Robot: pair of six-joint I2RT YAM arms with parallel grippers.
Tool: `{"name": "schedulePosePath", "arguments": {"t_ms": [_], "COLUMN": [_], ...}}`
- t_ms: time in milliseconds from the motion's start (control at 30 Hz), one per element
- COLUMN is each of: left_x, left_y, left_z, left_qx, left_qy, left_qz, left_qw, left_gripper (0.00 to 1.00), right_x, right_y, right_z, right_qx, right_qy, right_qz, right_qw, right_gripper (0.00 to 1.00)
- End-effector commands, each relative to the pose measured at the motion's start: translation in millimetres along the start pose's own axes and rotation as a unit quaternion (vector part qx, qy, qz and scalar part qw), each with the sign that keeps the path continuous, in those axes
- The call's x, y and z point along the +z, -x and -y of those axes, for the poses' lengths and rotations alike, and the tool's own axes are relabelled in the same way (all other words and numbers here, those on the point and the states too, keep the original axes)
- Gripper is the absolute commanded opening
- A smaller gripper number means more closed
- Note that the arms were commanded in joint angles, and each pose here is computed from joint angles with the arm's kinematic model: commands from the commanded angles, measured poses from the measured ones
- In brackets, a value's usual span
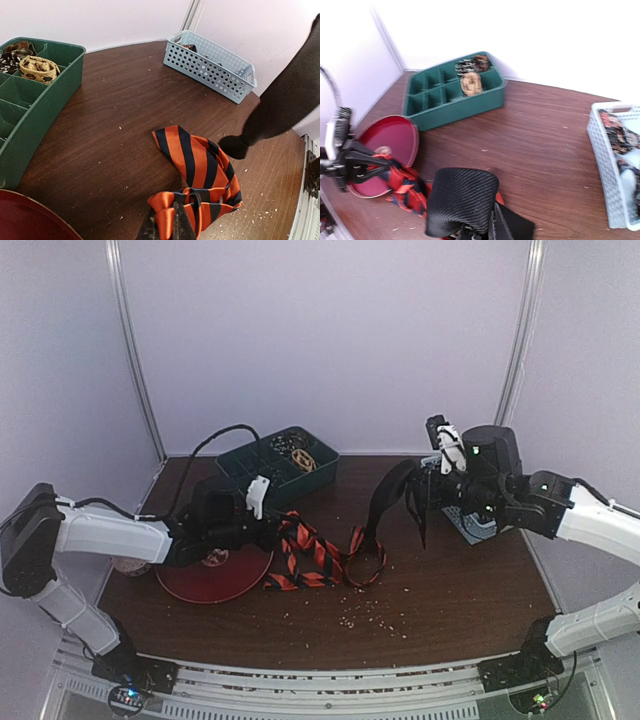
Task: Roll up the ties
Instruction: Place the tie in the bin.
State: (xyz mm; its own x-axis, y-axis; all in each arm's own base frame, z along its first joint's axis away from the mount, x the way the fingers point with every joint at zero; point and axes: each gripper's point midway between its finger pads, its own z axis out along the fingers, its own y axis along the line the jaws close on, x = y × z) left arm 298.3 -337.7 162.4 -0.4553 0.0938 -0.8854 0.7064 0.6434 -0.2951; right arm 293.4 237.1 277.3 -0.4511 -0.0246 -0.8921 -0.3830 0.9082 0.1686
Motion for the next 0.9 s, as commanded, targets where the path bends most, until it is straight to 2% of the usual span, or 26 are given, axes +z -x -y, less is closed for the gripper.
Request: {"name": "schedulePosePath", "arguments": {"t_ms": [0,67,167,367,533,700,867], "left_x": [4,6,6,10,1,10,18], "left_y": [6,5,4,6,41,69,92], "left_z": [-4,-2,1,13,53,81,100], "left_qx": [0.007,0.003,-0.002,-0.018,-0.049,-0.055,-0.062], "left_qy": [0.008,0.002,-0.005,-0.038,-0.144,-0.196,-0.226], "left_qz": [0.014,0.011,0.01,-0.003,0.054,0.072,0.095], "left_qw": [1.0,1.0,1.0,0.999,0.987,0.976,0.967], "left_gripper": [0.0,0.0,0.0,0.0,0.0,0.0,0.0], "right_x": [-19,-31,-47,-63,-52,-47,-22], "right_y": [15,37,70,130,163,166,139], "right_z": [-46,-34,14,66,138,208,254], "right_qx": [0.036,0.075,0.109,0.077,0.06,0.058,0.057], "right_qy": [0.134,0.108,-0.015,-0.201,-0.333,-0.438,-0.469], "right_qz": [-0.009,0.035,0.113,0.197,0.207,0.203,0.166], "right_qw": [0.99,0.991,0.988,0.956,0.918,0.874,0.866], "right_gripper": [0.0,0.0,0.0,0.0,0.0,0.0,0.0]}}
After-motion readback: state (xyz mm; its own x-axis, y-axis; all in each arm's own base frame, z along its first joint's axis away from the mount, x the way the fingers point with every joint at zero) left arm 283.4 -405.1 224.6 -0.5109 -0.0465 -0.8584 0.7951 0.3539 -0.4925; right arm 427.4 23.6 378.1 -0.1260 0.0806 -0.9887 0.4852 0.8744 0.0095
